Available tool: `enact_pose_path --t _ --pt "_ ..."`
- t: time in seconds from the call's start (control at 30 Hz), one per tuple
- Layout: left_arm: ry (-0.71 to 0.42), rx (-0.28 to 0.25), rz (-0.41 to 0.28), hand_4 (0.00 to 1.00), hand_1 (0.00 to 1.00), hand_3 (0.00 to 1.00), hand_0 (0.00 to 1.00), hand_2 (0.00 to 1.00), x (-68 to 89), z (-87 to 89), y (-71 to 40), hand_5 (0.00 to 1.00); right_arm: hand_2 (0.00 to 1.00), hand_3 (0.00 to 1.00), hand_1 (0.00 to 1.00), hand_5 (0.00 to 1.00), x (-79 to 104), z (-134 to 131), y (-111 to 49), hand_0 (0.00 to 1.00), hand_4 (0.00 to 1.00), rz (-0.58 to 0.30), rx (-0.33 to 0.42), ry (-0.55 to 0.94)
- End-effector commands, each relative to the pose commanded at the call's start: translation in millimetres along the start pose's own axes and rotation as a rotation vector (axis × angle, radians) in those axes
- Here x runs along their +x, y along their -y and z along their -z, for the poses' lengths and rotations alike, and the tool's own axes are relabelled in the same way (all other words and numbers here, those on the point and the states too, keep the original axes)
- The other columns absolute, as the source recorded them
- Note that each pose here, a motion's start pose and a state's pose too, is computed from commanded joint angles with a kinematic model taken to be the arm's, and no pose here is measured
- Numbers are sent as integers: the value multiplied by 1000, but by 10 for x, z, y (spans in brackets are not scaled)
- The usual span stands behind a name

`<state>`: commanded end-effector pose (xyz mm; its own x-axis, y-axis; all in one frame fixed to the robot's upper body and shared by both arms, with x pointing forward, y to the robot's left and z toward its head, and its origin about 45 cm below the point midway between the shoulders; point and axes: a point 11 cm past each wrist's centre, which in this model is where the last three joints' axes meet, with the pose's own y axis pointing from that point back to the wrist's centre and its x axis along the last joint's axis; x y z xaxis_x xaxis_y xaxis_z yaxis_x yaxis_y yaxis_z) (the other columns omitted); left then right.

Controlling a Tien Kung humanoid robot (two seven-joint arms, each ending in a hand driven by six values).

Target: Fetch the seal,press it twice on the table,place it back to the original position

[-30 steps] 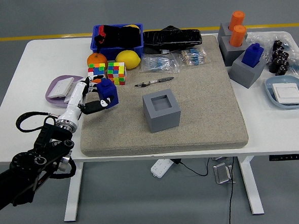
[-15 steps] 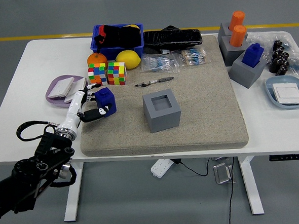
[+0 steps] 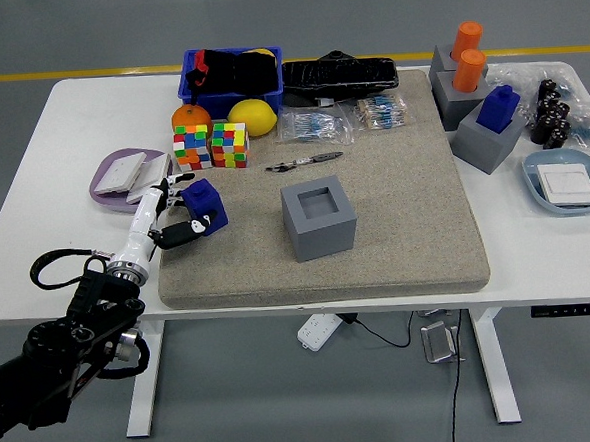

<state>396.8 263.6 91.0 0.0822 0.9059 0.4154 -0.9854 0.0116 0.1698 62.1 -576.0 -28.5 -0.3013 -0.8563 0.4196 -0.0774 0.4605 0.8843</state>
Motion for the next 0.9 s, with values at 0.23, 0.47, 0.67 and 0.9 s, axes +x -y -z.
enact_pose_path --t 0.23,0.47,0.67,0.9 --pt "-2 -8 1 653 540 794 805 472 2 -30 11 2 723 660 720 488 -1 7 -1 788 803 1 1 -1" --pt "-26 -79 -2 652 540 792 804 471 28 -309 86 2 723 660 720 488 7 7 -2 787 803 -1 1 0" --pt "-40 -153 61 653 540 793 804 469 -32 -761 171 2 723 660 720 488 19 19 -4 787 803 -3 4 3" --pt "-44 -255 168 650 541 794 804 469 -238 -1265 152 2 722 660 719 488 29 31 -7 787 803 -4 5 2"
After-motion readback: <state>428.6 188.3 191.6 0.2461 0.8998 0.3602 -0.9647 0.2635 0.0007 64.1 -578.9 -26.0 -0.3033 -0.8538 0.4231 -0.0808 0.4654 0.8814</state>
